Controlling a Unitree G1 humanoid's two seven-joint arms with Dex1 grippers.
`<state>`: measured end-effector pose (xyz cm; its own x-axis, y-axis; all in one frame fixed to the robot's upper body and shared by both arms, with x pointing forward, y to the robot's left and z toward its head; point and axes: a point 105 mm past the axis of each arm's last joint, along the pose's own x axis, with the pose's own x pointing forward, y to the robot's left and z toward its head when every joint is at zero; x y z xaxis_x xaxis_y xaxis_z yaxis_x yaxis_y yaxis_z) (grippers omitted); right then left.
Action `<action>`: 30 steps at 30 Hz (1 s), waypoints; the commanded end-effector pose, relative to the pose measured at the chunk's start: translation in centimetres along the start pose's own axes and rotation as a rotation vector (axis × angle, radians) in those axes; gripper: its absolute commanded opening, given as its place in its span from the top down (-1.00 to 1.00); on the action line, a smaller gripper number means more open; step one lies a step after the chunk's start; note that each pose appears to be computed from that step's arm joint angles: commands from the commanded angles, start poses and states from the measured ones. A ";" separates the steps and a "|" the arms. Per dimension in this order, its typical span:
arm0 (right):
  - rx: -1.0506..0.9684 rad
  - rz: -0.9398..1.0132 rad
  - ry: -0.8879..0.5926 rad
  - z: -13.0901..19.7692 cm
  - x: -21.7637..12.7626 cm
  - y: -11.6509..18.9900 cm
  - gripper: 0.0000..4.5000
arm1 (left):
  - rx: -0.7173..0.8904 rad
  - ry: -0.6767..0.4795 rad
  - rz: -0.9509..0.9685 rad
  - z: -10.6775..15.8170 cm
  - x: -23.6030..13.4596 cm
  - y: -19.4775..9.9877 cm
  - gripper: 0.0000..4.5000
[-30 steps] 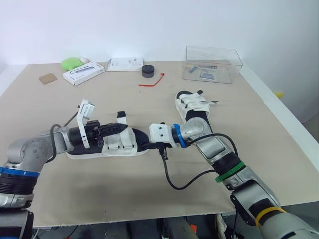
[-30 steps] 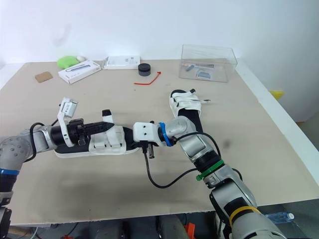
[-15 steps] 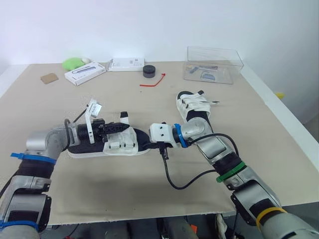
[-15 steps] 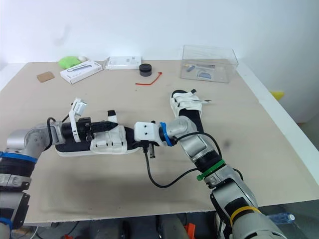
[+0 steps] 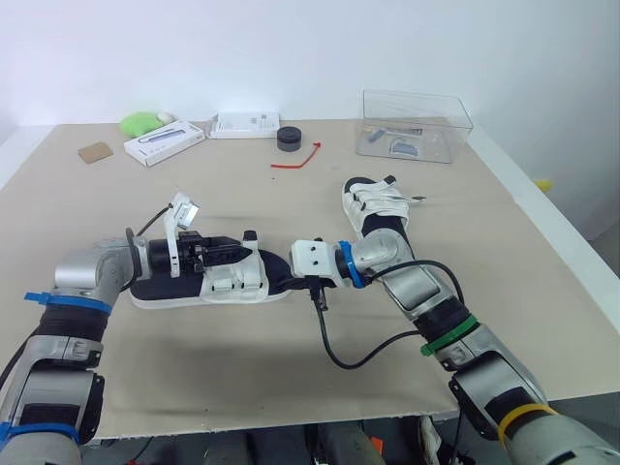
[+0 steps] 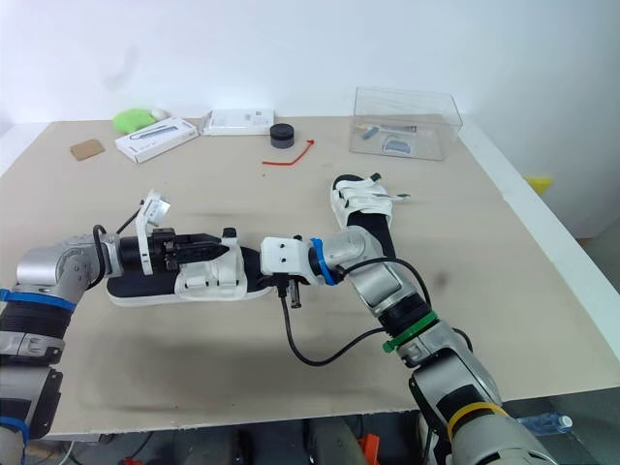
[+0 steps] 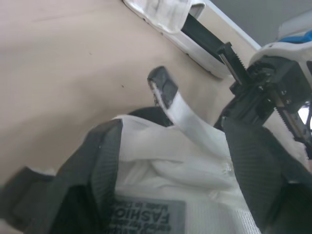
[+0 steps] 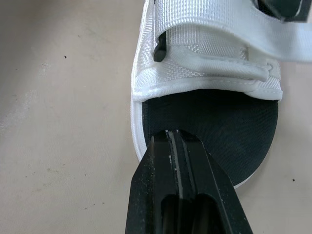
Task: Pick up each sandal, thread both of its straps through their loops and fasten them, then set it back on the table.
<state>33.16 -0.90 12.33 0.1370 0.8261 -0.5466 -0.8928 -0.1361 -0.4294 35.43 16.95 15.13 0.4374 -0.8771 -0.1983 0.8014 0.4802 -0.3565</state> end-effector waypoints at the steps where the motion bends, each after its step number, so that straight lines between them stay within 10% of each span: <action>1: 0.027 0.012 0.051 -1.4 0.0 0.5 1.00 | 0.139 -0.072 0.054 3.3 -1.6 0.2 -0.37; 9: 0.022 0.018 0.049 -1.3 0.1 0.7 1.00 | 0.341 -0.144 -0.007 5.6 0.3 -2.2 -0.37; 17: 0.018 0.017 0.049 -1.3 0.1 0.8 1.00 | 0.307 0.072 -0.020 0.6 3.2 -0.9 0.98; 30: 0.026 0.005 0.044 -1.3 0.2 0.8 1.00 | 0.247 0.086 0.076 2.8 1.2 1.7 0.98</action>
<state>33.06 -0.93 12.30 0.1509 0.8291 -0.5383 -0.8885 -0.1250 -0.4416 37.76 15.84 14.61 0.4154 -0.8439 -0.3394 0.8521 0.4916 -0.1796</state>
